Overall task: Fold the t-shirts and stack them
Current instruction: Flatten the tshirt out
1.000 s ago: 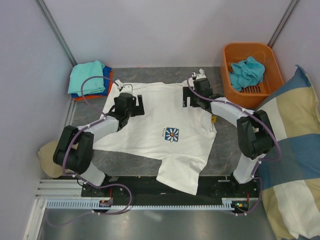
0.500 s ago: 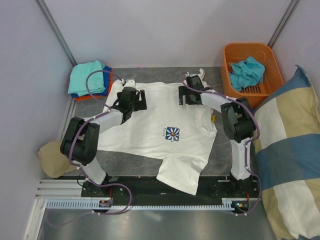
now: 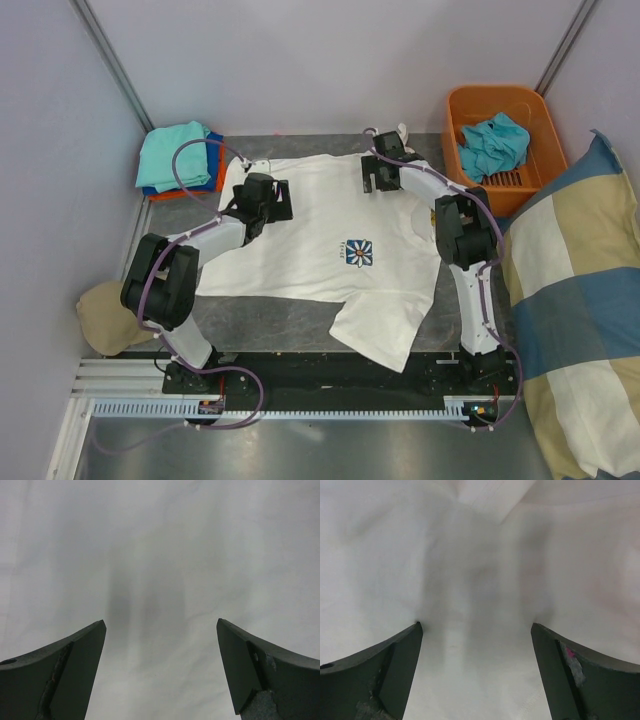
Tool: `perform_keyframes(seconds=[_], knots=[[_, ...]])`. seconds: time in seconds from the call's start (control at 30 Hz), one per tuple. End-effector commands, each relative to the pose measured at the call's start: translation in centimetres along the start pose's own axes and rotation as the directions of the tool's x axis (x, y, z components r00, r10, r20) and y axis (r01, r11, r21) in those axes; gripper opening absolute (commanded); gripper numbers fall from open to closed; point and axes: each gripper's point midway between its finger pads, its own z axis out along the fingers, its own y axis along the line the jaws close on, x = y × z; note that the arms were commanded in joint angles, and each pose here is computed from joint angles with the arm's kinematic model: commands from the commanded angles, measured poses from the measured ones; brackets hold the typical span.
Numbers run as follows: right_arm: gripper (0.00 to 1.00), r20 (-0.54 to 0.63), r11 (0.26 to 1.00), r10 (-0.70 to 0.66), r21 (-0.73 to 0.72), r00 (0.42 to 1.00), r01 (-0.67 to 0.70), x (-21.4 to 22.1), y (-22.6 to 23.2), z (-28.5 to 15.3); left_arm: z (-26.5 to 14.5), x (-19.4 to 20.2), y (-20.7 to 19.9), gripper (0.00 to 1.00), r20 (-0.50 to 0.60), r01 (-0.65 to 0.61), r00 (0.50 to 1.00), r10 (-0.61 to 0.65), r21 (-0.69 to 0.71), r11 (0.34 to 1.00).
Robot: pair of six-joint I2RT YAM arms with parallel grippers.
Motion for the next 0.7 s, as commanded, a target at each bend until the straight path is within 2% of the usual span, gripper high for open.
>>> perform_keyframes(seconds=[0.0,0.4,0.5,0.53,0.6,0.63,0.67], knots=[[0.98,-0.066,0.990,-0.073,0.115,0.995,0.081,1.1,-3.2,2.3,-0.3,-2.0,0.3,1.00,0.053,0.042,0.998,-0.040,-0.036,0.998],[0.98,0.016,0.983,-0.100,0.154,0.995,0.097,-3.5,-4.9,3.9,-0.3,-2.4,0.7,1.00,0.062,0.032,0.998,-0.028,-0.062,0.998],[0.98,0.065,0.990,-0.080,0.124,0.995,0.072,-5.0,-4.7,3.1,-0.7,-3.0,0.8,1.00,0.077,0.032,0.997,-0.027,-0.062,0.998],[0.98,0.132,0.993,-0.062,0.103,0.989,0.048,-7.2,-4.4,1.6,-1.0,-3.4,0.7,1.00,0.088,0.033,0.996,-0.028,-0.059,0.998],[0.98,0.168,0.999,-0.049,0.030,0.985,0.045,-8.0,-3.3,0.3,-1.5,-4.1,0.8,1.00,0.110,0.034,0.994,-0.027,-0.064,0.997],[0.98,0.239,1.000,-0.028,0.007,0.971,0.027,-10.4,-3.1,-2.1,-2.2,-5.0,1.0,1.00,0.132,0.040,0.991,-0.031,-0.065,0.997],[0.98,0.252,1.000,-0.018,-0.012,0.968,0.021,-10.7,-2.9,-2.9,-2.6,-5.5,1.2,1.00,0.149,0.042,0.988,-0.031,-0.075,0.996]])
